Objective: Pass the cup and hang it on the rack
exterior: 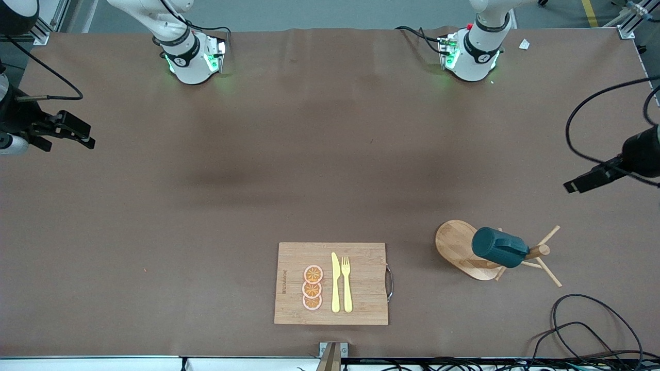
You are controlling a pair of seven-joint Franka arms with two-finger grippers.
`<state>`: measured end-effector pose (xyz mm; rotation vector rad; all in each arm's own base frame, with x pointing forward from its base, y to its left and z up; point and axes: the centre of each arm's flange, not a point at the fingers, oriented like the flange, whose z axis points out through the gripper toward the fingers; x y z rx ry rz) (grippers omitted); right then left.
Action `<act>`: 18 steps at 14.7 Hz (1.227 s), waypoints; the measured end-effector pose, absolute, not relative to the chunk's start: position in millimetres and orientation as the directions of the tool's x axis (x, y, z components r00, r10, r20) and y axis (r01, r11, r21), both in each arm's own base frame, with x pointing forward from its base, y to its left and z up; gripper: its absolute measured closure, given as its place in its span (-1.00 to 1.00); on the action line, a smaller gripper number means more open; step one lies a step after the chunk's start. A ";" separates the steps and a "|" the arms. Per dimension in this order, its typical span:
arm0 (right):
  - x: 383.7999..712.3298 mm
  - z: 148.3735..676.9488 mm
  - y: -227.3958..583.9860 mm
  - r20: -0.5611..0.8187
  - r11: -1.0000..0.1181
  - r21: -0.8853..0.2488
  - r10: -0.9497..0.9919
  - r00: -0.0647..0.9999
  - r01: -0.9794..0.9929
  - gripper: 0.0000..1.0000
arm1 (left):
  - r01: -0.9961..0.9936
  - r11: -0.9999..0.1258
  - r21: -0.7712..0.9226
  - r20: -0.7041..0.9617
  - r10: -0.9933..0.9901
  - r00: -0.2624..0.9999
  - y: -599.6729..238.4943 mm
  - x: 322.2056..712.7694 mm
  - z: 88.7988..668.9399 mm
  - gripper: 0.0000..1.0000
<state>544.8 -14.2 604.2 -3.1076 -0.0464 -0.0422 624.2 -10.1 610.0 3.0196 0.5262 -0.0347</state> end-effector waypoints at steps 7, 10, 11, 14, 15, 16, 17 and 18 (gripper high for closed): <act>544.5 604.1 -18.5 0.026 -0.999 -0.033 0.022 0.999 0.023 -1.00 | 0.141 -0.990 0.013 0.017 0.141 0.990 -21.3 590.7 655.4 -1.00; 544.5 604.2 -18.3 0.026 -0.999 -0.033 0.022 0.999 0.023 -1.00 | 0.093 -0.996 -0.018 0.024 0.092 0.995 -20.2 571.3 667.5 -1.00; 544.5 604.2 -18.3 0.026 -0.999 -0.033 0.022 0.999 0.023 -1.00 | 0.063 -0.998 -0.025 0.019 0.062 0.998 -22.2 563.5 668.6 -1.00; 544.5 604.2 -18.1 0.026 -0.999 -0.033 0.023 0.999 0.023 -1.00 | 0.010 -0.999 -0.035 -0.014 0.010 1.000 -33.6 539.2 662.0 -1.00; 544.5 604.2 -18.1 0.026 -0.999 -0.033 0.023 0.999 0.023 -1.00 | 0.002 -0.999 -0.037 -0.022 0.003 1.000 -37.1 533.2 659.8 -1.00; 544.5 604.2 -18.1 0.026 -0.999 -0.033 0.023 0.999 0.023 -1.00 | -0.003 -0.999 -0.038 -0.029 -0.002 1.000 -39.8 528.8 657.4 -1.00; 544.4 604.1 -18.1 0.025 -0.999 -0.033 0.023 0.999 0.023 -1.00 | -0.006 -0.999 -0.039 -0.036 -0.005 0.999 -41.2 525.5 654.8 -1.00; 544.2 603.9 -18.1 0.024 -0.999 -0.033 0.023 0.999 0.023 -1.00 | -0.007 -0.999 -0.040 -0.043 -0.005 0.999 -41.2 522.9 652.1 -1.00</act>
